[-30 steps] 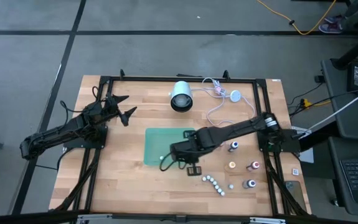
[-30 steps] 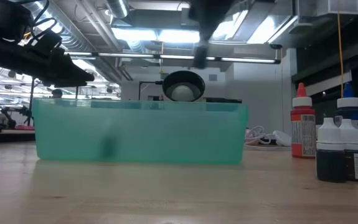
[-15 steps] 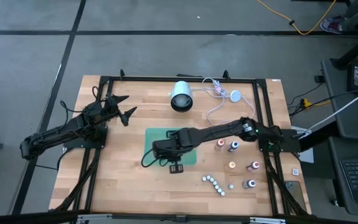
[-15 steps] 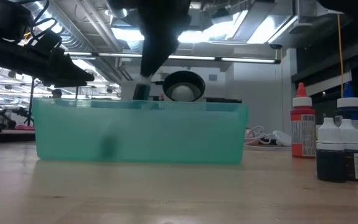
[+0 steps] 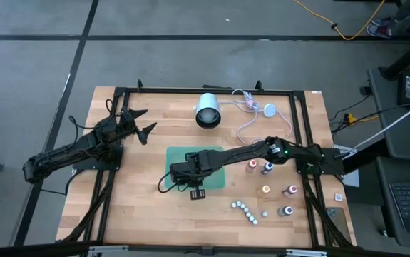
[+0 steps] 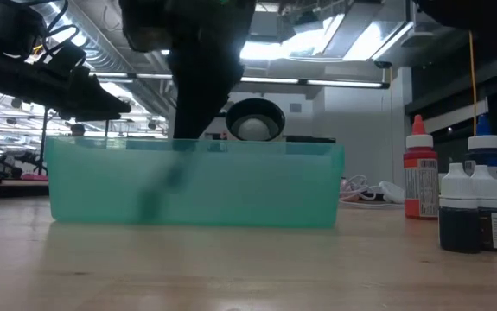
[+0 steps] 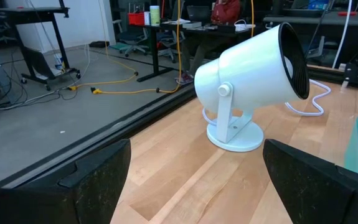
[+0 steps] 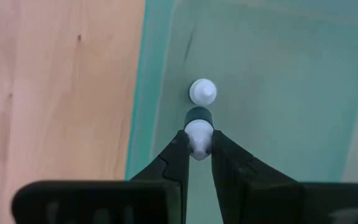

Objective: Pick & Place food coloring
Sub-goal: Put the small dark blue food coloring bottle into the bin, then put the small blue food coloring bottle into the bin

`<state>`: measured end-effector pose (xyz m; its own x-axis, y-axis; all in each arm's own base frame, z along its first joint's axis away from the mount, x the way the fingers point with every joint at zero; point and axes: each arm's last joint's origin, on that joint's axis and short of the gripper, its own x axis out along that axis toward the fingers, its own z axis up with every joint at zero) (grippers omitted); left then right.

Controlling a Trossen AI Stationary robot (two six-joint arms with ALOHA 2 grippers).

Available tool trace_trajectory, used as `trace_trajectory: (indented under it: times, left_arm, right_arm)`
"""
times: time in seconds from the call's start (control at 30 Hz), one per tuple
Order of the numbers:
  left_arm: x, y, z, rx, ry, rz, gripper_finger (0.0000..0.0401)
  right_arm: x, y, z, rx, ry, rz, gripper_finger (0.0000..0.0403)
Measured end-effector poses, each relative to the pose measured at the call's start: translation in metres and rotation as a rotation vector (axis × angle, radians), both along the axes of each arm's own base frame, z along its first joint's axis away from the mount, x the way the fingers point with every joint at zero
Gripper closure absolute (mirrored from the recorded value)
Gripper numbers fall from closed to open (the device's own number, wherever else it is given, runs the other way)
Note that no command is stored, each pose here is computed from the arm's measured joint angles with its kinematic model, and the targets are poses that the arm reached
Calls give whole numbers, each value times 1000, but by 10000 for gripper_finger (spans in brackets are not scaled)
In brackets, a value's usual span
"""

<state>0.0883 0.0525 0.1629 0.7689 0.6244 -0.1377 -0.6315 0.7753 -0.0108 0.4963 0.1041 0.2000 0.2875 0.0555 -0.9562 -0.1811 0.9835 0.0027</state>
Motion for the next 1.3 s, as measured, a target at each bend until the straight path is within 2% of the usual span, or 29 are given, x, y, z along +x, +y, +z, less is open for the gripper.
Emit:
trace_trajectory:
  times: [0.27, 0.7, 1.0, 1.3]
  left_arm:
    - [0, 0, 0, 0, 0, 0, 40]
    - [0, 0, 0, 0, 0, 0, 40]
    - [0, 0, 0, 0, 0, 0, 40]
    - [0, 0, 0, 0, 0, 0, 40]
  right_arm:
    - [3, 1, -21, 12, 47, 15, 349]
    - [6, -1, -21, 10, 22, 33, 348]
    - [8, -2, -20, 13, 11, 26, 298]
    - [7, -4, -21, 14, 22, 14, 291]
